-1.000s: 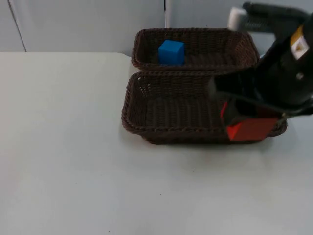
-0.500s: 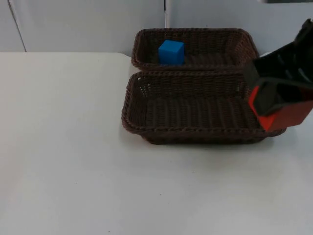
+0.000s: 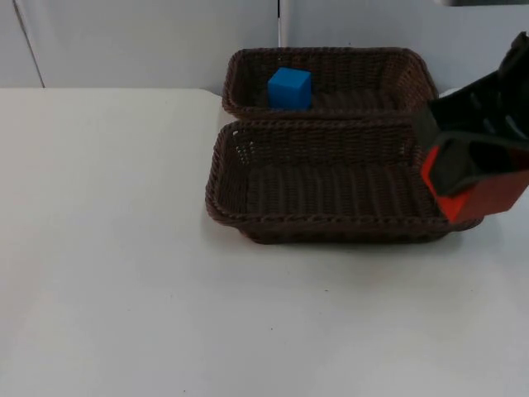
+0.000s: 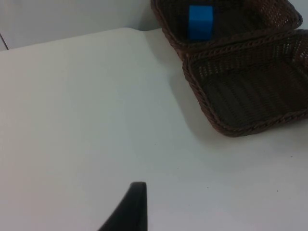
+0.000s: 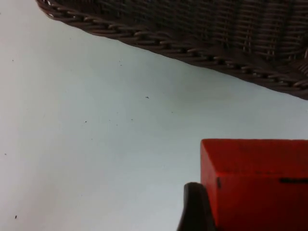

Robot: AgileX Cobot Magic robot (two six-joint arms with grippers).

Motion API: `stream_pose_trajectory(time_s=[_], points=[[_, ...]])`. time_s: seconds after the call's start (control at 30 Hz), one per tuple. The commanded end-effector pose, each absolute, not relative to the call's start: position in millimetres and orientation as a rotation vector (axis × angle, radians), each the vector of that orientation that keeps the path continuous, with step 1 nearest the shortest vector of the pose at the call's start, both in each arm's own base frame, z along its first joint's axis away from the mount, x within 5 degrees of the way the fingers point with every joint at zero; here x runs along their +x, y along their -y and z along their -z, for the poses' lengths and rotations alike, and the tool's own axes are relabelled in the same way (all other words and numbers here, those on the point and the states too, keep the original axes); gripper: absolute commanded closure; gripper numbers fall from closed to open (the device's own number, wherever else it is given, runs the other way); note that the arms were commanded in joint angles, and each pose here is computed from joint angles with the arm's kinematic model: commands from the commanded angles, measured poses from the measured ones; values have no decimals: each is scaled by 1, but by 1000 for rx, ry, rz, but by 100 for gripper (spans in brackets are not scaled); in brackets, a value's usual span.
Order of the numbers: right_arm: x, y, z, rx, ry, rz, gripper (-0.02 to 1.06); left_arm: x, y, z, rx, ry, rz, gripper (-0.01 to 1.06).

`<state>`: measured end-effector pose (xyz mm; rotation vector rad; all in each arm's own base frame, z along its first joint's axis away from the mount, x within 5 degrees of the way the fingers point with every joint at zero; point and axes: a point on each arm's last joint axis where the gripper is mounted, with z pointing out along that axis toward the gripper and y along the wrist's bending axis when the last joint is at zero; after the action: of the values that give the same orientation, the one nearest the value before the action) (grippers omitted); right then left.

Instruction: Pick up one cube with the left hand and place it into the upper basket. Pick up one cube with the right hand and place it into the lower basket.

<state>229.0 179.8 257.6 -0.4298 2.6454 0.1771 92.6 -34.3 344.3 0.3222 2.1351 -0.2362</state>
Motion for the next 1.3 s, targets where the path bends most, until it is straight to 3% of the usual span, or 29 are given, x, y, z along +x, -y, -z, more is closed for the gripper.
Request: stream_pose_trajectory(time_s=[0.0, 0.37, 0.57, 0.8, 1.27], points=[[227, -181, -262, -449, -2625, -184, 105, 92, 34, -344, 317, -2126, 233, 4], [243, -181, -257, -482, -2649, -136, 105, 92, 34, -345, 316, -2120, 235, 4], [279, -180, -250, -465, -2679, -114, 105, 92, 34, -345, 316, -2120, 235, 4], [331, -180, -237, -425, -2742, -194, 105, 93, 34, -345, 316, -2116, 235, 4], [404, -212, -188, -484, -2800, -137, 105, 93, 34, -345, 316, -2116, 235, 4]])
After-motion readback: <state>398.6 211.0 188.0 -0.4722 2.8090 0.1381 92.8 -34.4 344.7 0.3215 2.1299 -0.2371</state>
